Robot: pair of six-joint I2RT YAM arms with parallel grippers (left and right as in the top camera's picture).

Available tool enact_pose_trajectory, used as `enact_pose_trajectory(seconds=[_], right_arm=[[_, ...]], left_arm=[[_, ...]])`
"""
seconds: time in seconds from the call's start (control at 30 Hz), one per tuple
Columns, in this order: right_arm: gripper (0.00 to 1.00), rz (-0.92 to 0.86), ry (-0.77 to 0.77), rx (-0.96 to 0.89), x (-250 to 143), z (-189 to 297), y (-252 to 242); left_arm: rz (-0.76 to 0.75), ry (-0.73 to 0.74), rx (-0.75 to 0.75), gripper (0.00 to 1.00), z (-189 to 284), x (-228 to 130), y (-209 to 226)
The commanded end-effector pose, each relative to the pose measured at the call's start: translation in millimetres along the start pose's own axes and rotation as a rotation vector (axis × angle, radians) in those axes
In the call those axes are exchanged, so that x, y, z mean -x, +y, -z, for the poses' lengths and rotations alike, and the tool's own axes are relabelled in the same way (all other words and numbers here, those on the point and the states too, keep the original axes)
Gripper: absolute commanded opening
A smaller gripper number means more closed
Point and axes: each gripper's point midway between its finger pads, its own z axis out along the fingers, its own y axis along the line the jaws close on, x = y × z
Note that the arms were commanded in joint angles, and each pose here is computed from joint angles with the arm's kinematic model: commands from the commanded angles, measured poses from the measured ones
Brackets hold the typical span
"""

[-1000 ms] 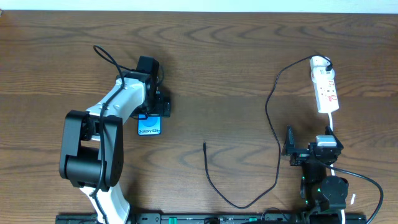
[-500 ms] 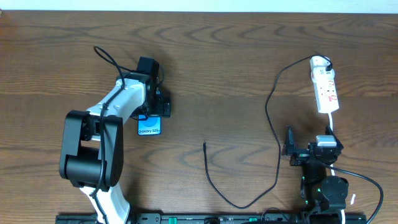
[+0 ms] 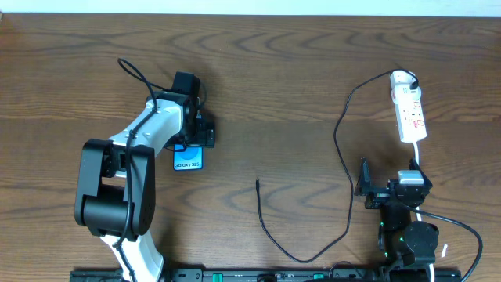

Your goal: Plug charger to phone and switch on socket

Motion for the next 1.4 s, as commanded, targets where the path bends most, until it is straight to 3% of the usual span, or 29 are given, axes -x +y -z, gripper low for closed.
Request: enact_pose_trajectory(seconds=[0.0,1.37], right_arm=[[0.99,-0.009,-0.001,0.005,-0.3,0.3,1.7],[0.99,-0.009,0.0,0.005,-0.5,0.2,1.7]], left_arm=[[0.012,0.034,0.015,0.98,-9.2,-10.3,4.4],[-0.016,0.037,0.016,0.98,-18.6,-17.9,5.7]])
